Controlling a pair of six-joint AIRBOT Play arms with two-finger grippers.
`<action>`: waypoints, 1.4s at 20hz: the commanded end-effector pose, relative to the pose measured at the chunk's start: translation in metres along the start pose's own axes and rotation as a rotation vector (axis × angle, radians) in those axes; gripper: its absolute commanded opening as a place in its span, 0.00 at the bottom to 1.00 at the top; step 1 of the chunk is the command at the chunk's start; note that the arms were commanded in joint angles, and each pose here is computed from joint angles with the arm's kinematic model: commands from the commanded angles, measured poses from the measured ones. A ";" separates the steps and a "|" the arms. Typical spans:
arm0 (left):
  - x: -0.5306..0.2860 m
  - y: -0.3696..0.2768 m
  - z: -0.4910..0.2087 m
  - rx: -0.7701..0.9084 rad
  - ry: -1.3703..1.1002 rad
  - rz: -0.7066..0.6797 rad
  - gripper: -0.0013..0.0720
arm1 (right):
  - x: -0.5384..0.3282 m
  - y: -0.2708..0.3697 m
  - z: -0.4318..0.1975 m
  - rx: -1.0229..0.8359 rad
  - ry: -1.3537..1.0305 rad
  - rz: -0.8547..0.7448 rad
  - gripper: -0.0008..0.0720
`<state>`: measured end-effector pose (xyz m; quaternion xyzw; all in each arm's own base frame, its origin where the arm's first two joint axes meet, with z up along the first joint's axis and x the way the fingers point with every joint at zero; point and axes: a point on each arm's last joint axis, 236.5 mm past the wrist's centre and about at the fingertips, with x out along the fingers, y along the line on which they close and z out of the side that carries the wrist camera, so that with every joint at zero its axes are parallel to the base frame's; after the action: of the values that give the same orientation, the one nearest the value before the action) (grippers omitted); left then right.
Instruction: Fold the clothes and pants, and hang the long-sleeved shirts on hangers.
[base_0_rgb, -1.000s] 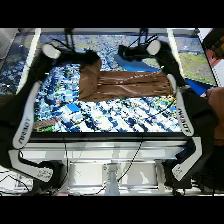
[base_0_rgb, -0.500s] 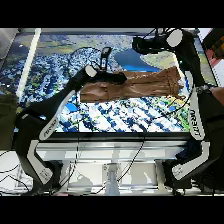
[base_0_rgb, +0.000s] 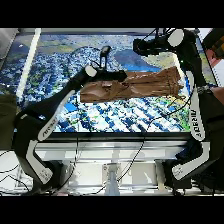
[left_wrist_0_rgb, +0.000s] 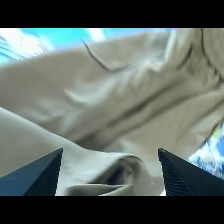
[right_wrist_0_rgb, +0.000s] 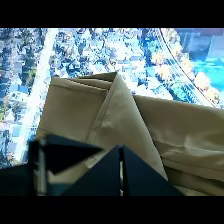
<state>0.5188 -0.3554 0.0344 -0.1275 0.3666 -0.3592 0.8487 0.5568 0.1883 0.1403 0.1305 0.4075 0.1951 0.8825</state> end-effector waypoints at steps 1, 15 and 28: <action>-0.055 0.038 0.026 -0.001 0.005 0.040 0.98 | -0.001 -0.001 -0.001 -0.009 0.004 -0.006 0.05; -0.153 0.226 -0.066 -0.463 0.275 0.102 0.97 | -0.001 -0.011 0.003 -0.032 -0.011 -0.045 0.05; -0.082 0.204 -0.121 -0.394 0.418 0.023 0.97 | 0.000 -0.005 0.002 -0.021 -0.007 -0.025 0.05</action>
<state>0.5003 -0.1356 -0.0951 -0.2286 0.5951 -0.2841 0.7161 0.5601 0.1807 0.1384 0.1123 0.4038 0.1844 0.8890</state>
